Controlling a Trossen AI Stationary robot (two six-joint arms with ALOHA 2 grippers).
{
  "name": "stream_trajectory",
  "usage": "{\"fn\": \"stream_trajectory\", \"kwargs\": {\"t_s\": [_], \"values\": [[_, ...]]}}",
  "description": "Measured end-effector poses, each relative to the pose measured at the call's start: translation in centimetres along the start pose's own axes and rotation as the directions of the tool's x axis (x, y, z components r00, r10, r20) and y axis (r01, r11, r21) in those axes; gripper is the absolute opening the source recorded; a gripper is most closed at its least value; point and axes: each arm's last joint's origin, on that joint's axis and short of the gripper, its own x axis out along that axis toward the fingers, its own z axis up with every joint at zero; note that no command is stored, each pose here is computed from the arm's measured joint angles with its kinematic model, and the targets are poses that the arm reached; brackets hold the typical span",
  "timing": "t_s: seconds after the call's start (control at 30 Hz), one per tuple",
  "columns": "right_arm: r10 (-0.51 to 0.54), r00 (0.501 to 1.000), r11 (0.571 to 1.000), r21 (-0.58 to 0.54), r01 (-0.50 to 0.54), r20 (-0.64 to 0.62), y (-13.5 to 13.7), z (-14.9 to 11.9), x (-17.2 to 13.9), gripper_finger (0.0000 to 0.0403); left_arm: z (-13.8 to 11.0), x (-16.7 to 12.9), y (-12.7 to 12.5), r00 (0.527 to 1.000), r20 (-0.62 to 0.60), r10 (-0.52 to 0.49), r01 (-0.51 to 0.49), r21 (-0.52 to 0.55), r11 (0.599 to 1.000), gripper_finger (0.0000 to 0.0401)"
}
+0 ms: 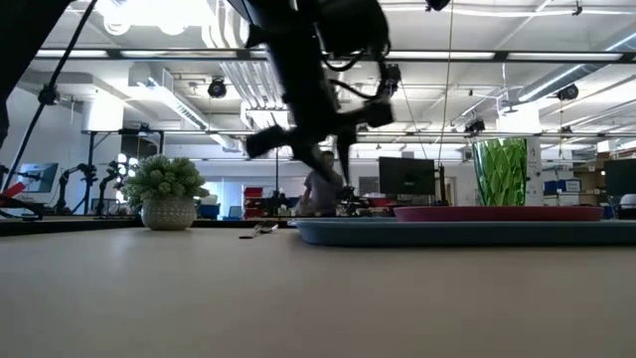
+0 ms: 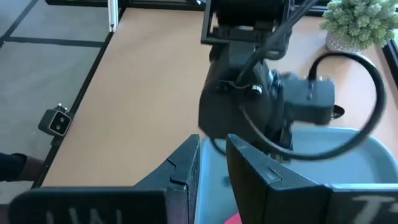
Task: Pick and place plate/cup/fork/spoon on tray
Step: Put the black spoon on the left of the iridescent fork
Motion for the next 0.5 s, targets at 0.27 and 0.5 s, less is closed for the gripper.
{"fn": "stream_trajectory", "kwargs": {"t_s": [0.27,0.5], "values": [[-0.001,1.000,1.000,-0.006,0.001,0.013,0.1,0.0,-0.4,0.0068,-0.4,-0.9,2.4,0.973,-0.152,0.174,-0.169,0.047,0.984,0.0046],[-0.001,1.000,1.000,-0.015,0.001,0.018,0.1,0.1,-0.4,0.0068,-0.5,-0.1,2.5,0.969,-0.160,0.188,-0.173,0.106,0.979,0.0079]]}}
